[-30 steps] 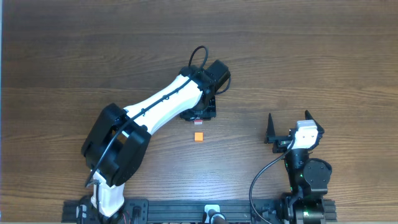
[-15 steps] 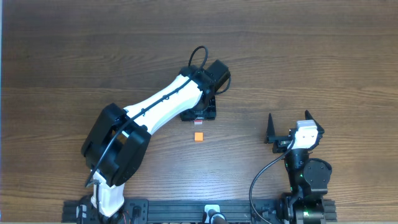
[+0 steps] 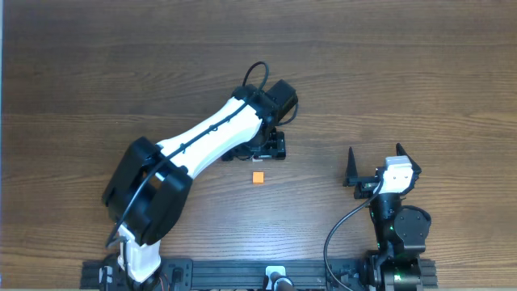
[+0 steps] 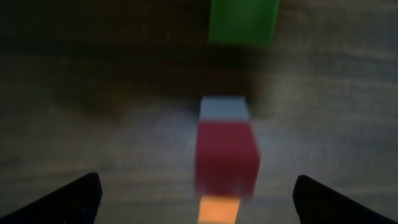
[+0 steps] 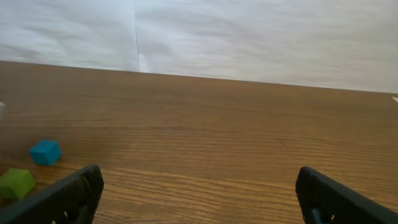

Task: Stack Cubes

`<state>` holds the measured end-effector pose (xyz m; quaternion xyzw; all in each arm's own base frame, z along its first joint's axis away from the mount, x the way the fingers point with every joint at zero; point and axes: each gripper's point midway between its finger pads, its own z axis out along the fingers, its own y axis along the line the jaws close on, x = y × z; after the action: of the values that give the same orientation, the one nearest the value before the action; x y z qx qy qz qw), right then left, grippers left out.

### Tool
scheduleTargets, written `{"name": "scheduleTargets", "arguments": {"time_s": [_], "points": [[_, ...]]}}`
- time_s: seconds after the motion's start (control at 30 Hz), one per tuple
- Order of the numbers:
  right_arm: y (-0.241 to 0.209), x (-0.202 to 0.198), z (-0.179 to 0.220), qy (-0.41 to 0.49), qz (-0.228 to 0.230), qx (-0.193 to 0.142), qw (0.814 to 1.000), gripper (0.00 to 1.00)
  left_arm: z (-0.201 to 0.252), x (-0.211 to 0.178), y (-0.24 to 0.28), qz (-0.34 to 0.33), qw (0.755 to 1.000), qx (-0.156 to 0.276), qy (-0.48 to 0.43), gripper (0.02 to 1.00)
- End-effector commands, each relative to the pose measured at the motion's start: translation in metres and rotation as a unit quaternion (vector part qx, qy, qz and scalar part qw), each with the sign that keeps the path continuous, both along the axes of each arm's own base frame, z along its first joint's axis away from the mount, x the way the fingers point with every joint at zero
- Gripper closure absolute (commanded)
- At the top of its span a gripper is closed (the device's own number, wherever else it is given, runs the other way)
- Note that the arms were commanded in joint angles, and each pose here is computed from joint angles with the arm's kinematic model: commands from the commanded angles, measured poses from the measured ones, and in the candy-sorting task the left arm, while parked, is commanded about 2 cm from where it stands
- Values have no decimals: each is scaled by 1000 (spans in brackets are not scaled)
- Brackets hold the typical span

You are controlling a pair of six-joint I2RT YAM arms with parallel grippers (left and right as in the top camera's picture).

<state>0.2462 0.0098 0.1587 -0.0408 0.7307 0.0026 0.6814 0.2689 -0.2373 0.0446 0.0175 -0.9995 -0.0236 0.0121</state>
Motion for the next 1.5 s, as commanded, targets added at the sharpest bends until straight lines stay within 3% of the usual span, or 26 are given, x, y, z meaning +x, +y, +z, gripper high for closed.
{"name": "scheduleTargets", "arguments": {"time_s": [0.03,0.27,0.47,0.8,1.37,1.5], "points": [[-1,0,-1,0,-2,-2,1000,7,40,-13,-4,-5,1000,-12,-26,20],[-1,0,-1,0,-2,-2,1000,7,49,-43,-17,-14,1000,-8,-21,23],[-1,0,-1,0,-2,-2,1000,7,20,-55,-22,-14,1000,-26,-3,42],[-1,0,-1,0,-2,-2,1000,7,-18,-49,-18,-8,999,-45,-19,91],[-1,0,-1,0,-2,-2,1000,9,-35,-44,-18,-21,999,-48,-10,137],[-1,0,-1,0,-2,-2,1000,7,-35,-45,-17,-25,999,-46,-8,198]]}}
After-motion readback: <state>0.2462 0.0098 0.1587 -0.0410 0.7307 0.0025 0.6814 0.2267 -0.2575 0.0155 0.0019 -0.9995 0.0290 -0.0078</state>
